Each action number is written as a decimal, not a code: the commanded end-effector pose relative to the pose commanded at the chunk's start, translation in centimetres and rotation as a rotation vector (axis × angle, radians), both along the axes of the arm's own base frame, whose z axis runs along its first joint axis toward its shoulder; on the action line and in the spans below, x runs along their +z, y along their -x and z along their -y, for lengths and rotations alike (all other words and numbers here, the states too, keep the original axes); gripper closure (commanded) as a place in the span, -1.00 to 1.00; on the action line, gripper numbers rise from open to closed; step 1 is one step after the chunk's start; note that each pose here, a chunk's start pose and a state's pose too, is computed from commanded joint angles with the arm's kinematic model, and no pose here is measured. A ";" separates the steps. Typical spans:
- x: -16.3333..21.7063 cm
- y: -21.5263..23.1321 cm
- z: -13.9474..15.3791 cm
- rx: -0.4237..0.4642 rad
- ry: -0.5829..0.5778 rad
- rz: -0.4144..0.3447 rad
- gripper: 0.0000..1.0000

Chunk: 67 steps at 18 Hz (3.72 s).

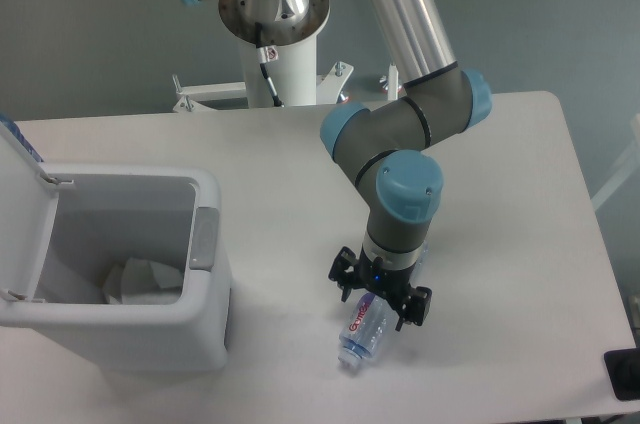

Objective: Place the trash in the trash can
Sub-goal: 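Lower the gripper around the bottle's middle and close on it, then lift the gripped water bottle up from the table, then carry the water bottle over the open trash bin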

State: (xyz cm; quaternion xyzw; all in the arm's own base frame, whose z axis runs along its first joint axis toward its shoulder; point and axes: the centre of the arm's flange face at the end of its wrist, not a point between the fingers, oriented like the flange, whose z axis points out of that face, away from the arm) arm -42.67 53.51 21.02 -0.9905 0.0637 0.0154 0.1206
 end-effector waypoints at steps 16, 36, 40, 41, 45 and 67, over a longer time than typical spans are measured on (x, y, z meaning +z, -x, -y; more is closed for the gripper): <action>-1.1 0.1 -0.4 0.018 0.006 -0.020 -0.83; 9.0 1.3 -1.7 0.152 -0.210 -0.040 0.02; 16.4 2.5 -2.2 0.231 -0.395 0.000 0.01; 18.3 2.5 -2.3 0.252 -0.444 0.009 0.01; 24.2 1.6 -3.3 0.345 -0.611 0.054 0.01; 37.6 -19.9 -6.0 0.211 -0.778 0.195 0.02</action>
